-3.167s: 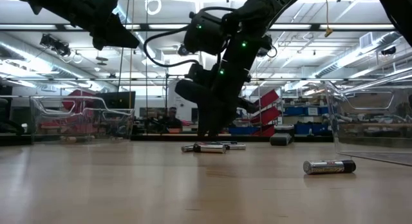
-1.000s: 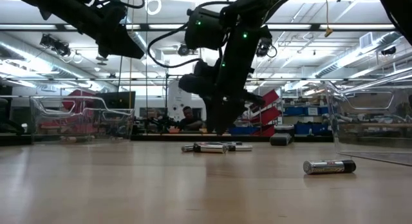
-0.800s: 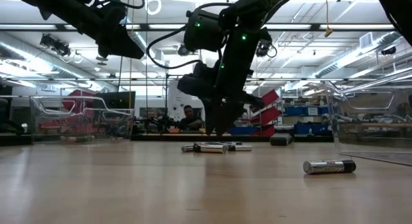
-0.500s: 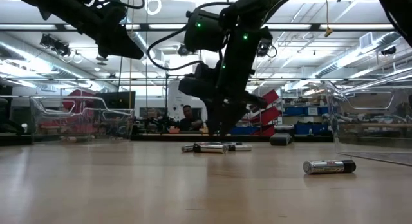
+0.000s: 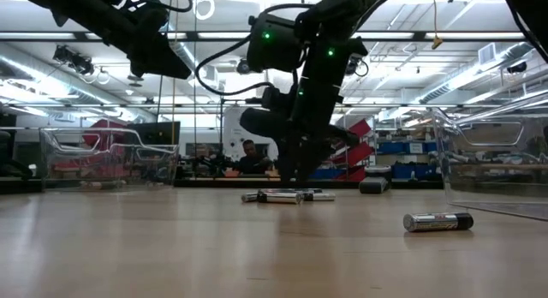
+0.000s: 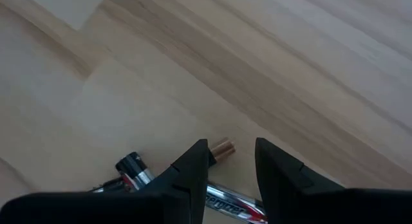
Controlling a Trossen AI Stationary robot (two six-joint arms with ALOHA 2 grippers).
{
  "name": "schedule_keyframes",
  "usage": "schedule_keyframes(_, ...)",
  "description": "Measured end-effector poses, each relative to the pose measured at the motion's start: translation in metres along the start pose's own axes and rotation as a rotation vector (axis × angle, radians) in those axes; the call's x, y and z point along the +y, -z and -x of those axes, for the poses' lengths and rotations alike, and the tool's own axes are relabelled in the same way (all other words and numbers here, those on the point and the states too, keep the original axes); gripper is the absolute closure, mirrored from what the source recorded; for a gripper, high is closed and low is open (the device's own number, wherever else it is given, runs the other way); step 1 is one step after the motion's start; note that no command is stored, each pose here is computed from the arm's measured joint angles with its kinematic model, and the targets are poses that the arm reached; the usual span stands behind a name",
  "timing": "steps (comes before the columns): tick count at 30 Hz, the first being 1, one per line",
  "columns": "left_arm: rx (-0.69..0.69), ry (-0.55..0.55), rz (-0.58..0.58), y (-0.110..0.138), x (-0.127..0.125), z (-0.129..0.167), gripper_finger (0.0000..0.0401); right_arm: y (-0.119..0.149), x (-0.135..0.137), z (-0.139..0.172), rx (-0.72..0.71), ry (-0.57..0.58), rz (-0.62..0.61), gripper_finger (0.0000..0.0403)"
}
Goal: Sort batteries
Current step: Put the black battery into the top transparent bin
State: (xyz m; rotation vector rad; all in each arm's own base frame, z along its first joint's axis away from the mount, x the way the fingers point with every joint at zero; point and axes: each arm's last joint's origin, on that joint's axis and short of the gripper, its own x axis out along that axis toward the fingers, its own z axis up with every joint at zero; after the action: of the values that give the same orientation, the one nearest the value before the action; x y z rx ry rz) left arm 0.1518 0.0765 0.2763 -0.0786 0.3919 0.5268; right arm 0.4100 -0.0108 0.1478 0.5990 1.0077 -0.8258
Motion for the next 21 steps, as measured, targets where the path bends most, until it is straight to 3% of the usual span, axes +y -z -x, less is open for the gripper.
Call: schedule_keyframes(21,0.0,0.0,0.0,0.0,0.0,0.0,0.029,0.0028,0.0,-0.006,-0.017,-0.038,-0.032,0.0289)
